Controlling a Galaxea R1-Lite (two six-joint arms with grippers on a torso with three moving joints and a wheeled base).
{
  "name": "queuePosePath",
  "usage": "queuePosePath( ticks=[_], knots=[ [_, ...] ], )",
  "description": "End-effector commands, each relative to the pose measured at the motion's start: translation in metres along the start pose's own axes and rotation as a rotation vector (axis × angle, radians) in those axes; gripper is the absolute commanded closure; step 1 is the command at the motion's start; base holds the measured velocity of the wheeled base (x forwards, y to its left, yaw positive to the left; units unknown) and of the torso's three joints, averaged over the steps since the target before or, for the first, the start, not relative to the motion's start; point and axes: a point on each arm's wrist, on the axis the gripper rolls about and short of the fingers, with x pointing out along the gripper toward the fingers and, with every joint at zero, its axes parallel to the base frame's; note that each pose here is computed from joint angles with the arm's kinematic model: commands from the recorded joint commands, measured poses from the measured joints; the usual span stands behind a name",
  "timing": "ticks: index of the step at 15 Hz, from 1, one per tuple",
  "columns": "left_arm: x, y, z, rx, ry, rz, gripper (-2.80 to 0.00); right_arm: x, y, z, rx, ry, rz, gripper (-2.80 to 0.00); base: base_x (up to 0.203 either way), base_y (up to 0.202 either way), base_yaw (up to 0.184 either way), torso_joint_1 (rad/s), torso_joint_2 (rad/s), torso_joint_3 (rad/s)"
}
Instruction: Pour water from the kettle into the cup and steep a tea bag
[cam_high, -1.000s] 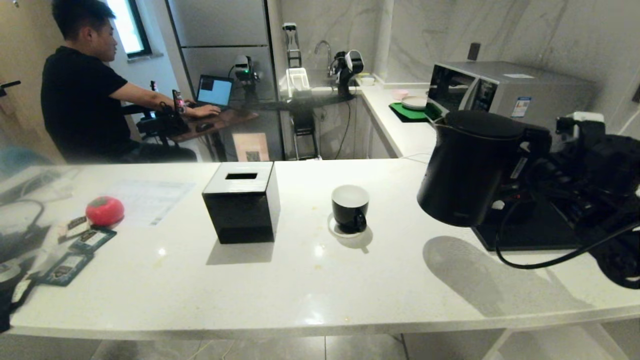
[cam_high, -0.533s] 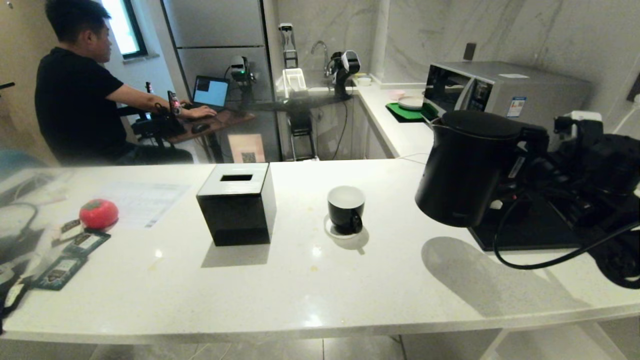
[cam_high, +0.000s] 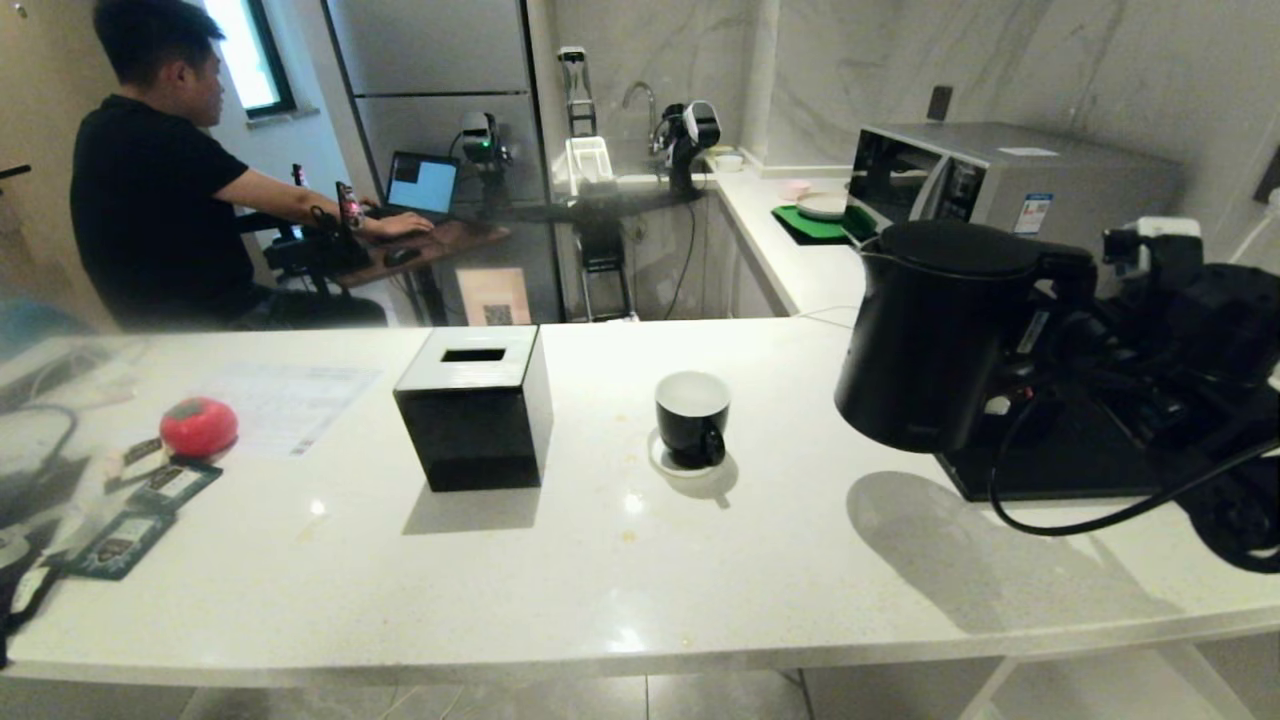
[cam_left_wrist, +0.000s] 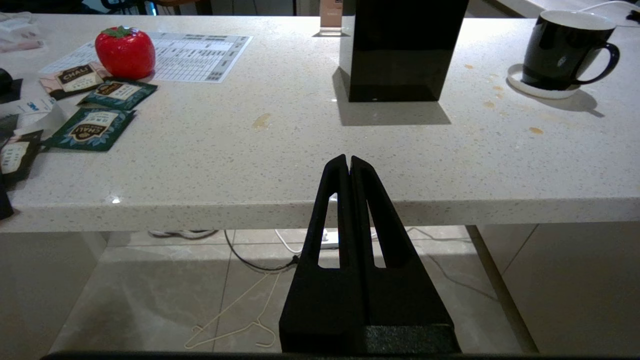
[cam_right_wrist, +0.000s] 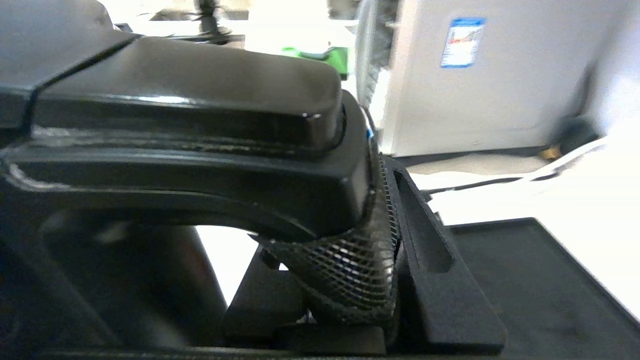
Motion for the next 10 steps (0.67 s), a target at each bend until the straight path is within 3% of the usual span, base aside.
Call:
queuePosePath(
  ticks=[1,10],
  knots=[
    [0.000,0.000,0.000,-0.001,0.000,-0.001,0.00,0.001,0.001,0.002,-0.003,-0.010,0.001,0.00,0.000,0.000,0.000,0.000,0.00,0.000],
    [0.000,0.000,0.000,-0.001,0.000,-0.001,0.00,0.012,0.011,-0.001,-0.098,0.007,0.041,0.00,0.000,0.000,0.000,0.000,0.00,0.000]
  ],
)
